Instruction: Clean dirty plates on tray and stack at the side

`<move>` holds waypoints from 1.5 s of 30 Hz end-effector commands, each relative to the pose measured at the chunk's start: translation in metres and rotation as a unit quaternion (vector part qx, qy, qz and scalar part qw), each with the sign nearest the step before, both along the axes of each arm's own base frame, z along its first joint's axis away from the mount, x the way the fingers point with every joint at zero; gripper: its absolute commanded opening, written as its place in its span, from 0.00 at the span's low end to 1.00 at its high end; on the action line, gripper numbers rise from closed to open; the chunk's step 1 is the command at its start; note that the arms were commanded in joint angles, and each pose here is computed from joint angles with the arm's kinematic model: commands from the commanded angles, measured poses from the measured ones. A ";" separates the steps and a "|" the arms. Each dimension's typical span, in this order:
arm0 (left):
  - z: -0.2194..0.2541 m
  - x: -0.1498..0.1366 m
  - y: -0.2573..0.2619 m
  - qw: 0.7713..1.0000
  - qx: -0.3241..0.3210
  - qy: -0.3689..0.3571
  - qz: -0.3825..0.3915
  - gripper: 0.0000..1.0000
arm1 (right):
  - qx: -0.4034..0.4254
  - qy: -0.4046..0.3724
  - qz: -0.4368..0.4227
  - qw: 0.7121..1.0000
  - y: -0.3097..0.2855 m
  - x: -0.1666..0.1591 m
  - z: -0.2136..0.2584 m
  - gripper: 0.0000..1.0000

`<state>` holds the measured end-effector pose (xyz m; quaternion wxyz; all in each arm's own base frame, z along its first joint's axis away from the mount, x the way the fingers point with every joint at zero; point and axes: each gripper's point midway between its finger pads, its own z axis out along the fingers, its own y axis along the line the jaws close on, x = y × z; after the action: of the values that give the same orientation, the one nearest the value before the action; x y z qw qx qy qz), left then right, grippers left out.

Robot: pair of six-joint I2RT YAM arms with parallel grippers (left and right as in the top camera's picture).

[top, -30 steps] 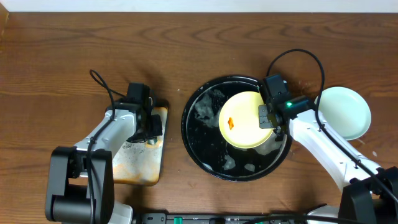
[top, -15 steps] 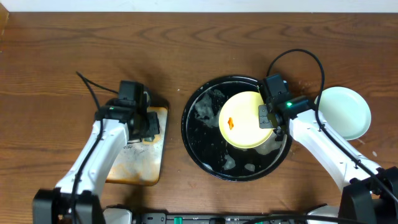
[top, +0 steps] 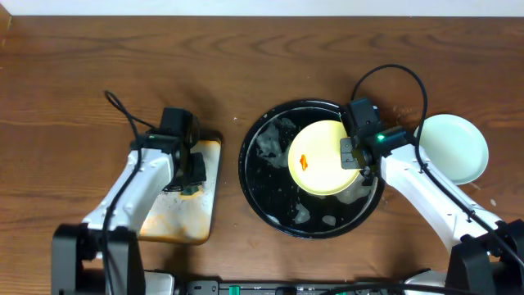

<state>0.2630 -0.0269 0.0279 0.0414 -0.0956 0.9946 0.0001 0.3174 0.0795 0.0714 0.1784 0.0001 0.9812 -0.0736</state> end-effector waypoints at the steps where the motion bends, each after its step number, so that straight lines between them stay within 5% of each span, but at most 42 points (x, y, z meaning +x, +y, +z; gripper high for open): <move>1: -0.008 -0.009 0.004 1.000 0.012 0.022 0.006 0.38 | -0.006 -0.010 0.002 1.000 -0.002 0.004 0.006 0.01; 7: 0.009 -0.006 0.004 1.000 0.011 0.007 0.006 0.59 | -0.005 -0.010 0.002 1.000 -0.002 0.004 0.006 0.01; 11: 0.019 -0.005 0.004 1.000 0.009 -0.004 0.006 0.61 | -0.006 -0.010 0.002 1.000 -0.002 0.004 0.006 0.01; 14: 0.017 -0.009 0.004 1.000 0.010 0.003 0.006 0.53 | -0.005 -0.010 0.002 1.000 -0.002 0.004 0.006 0.01; 23: -0.001 -0.009 0.004 1.000 0.008 -0.010 0.006 0.53 | -0.005 -0.010 0.004 1.000 -0.001 0.003 0.006 0.01; 45: -0.052 -0.021 -0.003 1.000 -0.011 0.023 0.011 0.08 | -0.004 -0.013 0.004 1.000 0.000 0.005 0.007 0.01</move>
<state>0.2602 -0.0274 -0.0022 0.0596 -0.1088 0.9922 -0.0071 0.3181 0.0798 0.0717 0.1798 0.0003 0.9810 -0.0732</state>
